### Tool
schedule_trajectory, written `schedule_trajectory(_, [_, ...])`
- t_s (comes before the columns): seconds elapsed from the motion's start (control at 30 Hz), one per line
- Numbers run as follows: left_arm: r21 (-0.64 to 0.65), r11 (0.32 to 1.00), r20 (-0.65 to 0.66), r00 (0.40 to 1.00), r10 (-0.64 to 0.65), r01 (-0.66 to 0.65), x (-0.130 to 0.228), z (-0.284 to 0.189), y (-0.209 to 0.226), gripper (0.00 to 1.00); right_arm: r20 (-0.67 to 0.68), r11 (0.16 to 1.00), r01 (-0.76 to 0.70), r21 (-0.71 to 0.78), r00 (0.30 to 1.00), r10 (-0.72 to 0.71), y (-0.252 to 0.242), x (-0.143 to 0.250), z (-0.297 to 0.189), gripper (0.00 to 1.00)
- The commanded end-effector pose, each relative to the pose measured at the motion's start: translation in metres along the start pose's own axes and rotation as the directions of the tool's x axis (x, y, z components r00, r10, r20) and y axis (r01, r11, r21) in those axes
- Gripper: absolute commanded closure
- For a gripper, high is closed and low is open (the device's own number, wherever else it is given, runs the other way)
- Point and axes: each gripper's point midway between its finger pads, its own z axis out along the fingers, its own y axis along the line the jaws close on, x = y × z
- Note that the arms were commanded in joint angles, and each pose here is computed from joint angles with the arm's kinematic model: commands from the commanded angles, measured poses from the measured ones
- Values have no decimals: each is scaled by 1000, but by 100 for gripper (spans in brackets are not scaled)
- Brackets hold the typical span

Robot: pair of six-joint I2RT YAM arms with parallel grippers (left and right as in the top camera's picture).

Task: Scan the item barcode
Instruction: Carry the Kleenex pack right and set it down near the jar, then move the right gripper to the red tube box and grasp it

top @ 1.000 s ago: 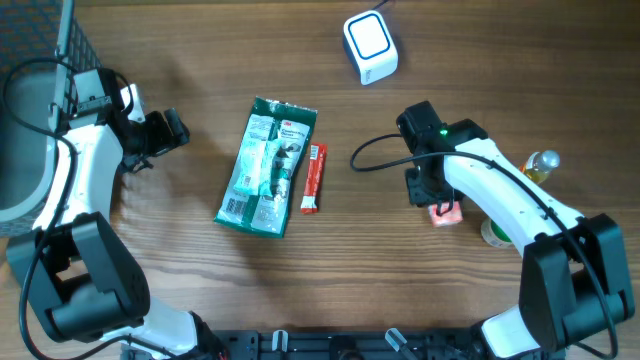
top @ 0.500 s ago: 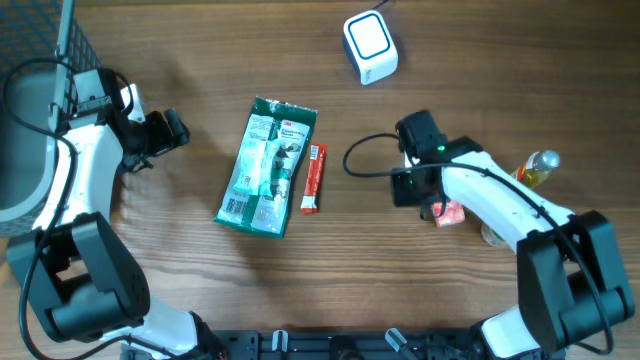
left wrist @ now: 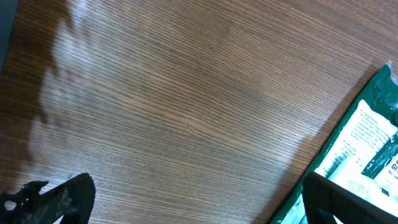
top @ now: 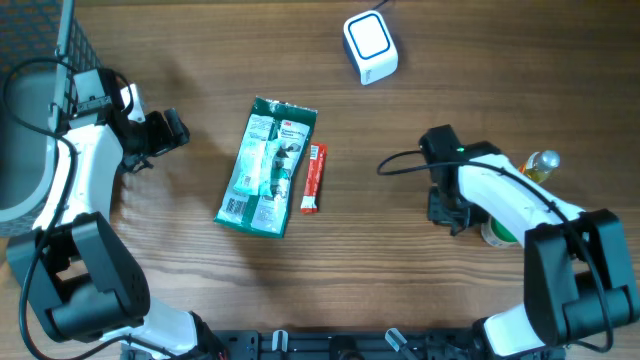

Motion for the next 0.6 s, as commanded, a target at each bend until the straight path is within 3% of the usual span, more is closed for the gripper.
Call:
schedule_trajectory(0.0, [3,1000,-14,1000,-3,3,3,4,3,0,-26,983,-63,-171,998,59,24,-14,-19,83])
schedule_trajectory(0.07, [3,1000,-14,1000,-3,3,3,4,3,0,-32,928,-23,-372,999,12,61,-20,-38,82])
schedule_trajectory(0.1, [3,1000,-14,1000,-3,3,3,4,3,0,-15,857,11,-515,1000,-22,89,-24,-53,80])
schedule_trajectory(0.2, [3,1000,-14,1000,-3,3,3,4,3,0,114,438,148,-886,988,-104,170,-35,-130,79])
schedule_trajectory(0.23, [3,1000,-14,1000,-3,3,3,4,3,0,140,338,166,-927,985,-102,184,-37,-152,56])
schedule_trajectory(0.27, [3,1000,-14,1000,-3,3,3,4,3,0,152,282,173,-944,984,-94,198,-38,-167,46])
schedule_trajectory(0.37, [3,1000,-14,1000,-3,3,3,4,3,0,213,258,231,-938,972,-94,228,-32,-184,36])
schedule_trajectory(0.4, [3,1000,-14,1000,-3,3,3,4,3,0,207,300,219,-928,976,-72,237,-30,-182,37])
schedule_trajectory(0.47, [3,1000,-14,1000,-3,3,3,4,3,0,178,458,145,-877,984,29,250,-29,-164,56])
schedule_trajectory(0.57, [3,1000,-14,1000,-3,3,3,4,3,0,215,597,92,-797,967,138,258,-25,-150,57])
